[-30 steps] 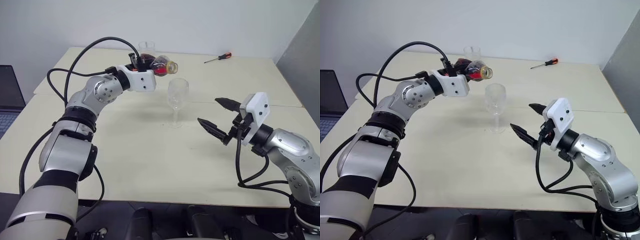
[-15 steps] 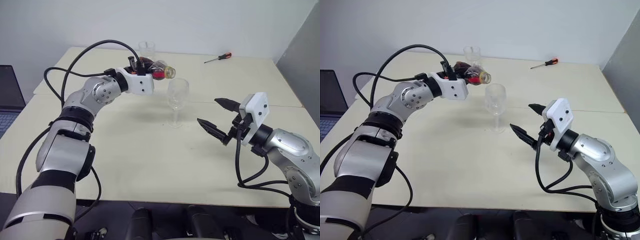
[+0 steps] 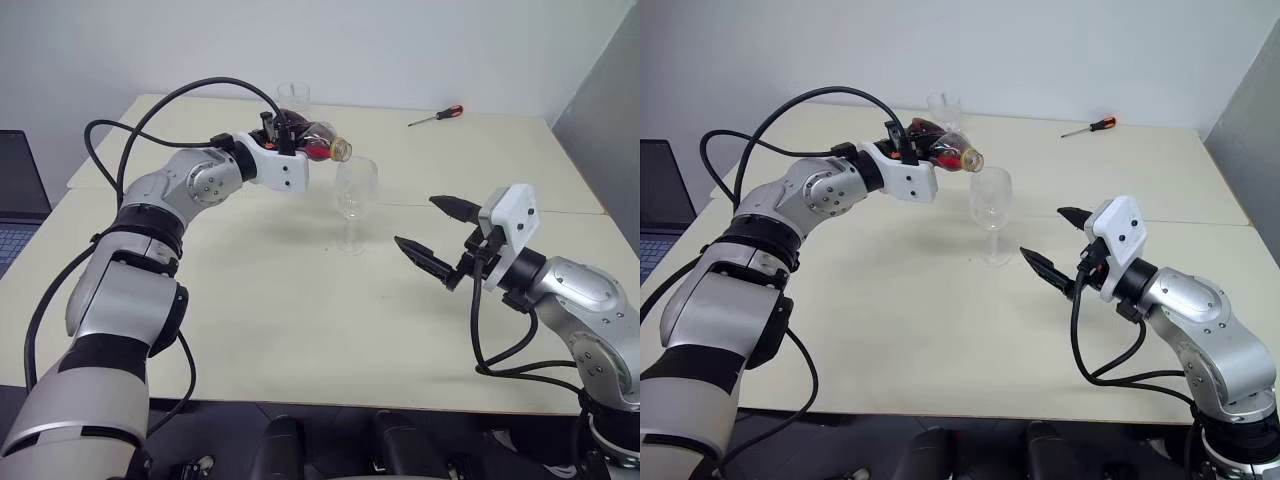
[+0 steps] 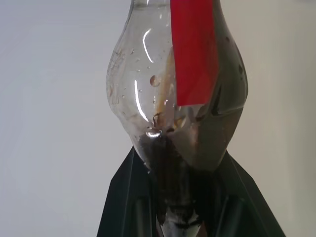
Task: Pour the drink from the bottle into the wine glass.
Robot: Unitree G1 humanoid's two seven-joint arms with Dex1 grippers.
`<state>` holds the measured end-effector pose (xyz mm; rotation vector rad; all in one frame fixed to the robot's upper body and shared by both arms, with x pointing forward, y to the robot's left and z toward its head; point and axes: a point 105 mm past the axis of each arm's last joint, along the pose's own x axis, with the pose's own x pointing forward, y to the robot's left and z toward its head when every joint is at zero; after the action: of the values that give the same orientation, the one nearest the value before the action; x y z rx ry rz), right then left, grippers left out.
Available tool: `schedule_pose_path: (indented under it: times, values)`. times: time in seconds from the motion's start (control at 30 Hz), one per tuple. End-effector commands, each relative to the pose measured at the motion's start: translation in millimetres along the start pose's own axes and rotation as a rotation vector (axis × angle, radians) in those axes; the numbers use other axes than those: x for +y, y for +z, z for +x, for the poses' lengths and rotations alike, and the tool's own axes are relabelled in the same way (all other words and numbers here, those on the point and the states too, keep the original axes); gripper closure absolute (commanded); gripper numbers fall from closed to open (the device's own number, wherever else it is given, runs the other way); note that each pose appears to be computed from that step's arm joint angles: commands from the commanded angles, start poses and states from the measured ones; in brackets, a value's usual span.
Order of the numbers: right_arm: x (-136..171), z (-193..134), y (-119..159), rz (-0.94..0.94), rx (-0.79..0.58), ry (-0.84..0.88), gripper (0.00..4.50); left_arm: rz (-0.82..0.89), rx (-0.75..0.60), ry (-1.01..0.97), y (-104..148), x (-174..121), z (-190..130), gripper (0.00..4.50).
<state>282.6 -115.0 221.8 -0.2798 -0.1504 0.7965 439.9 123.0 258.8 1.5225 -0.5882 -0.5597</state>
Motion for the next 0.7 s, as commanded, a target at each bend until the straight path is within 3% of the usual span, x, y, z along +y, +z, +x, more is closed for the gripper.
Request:
schedule_pose_path:
  times: [0.03,0.7]
  values:
    - [-3.3,-0.5,9.7,-0.039,-0.027,-0.014,0.00,0.051,-0.010,0.097,2.0,34.0,-0.9,3.74]
    - [-5.2,1.7,9.4,-0.042,-0.027,-0.011,0.00,0.133,-0.008,0.111,2.0,41.7,-0.7,3.74]
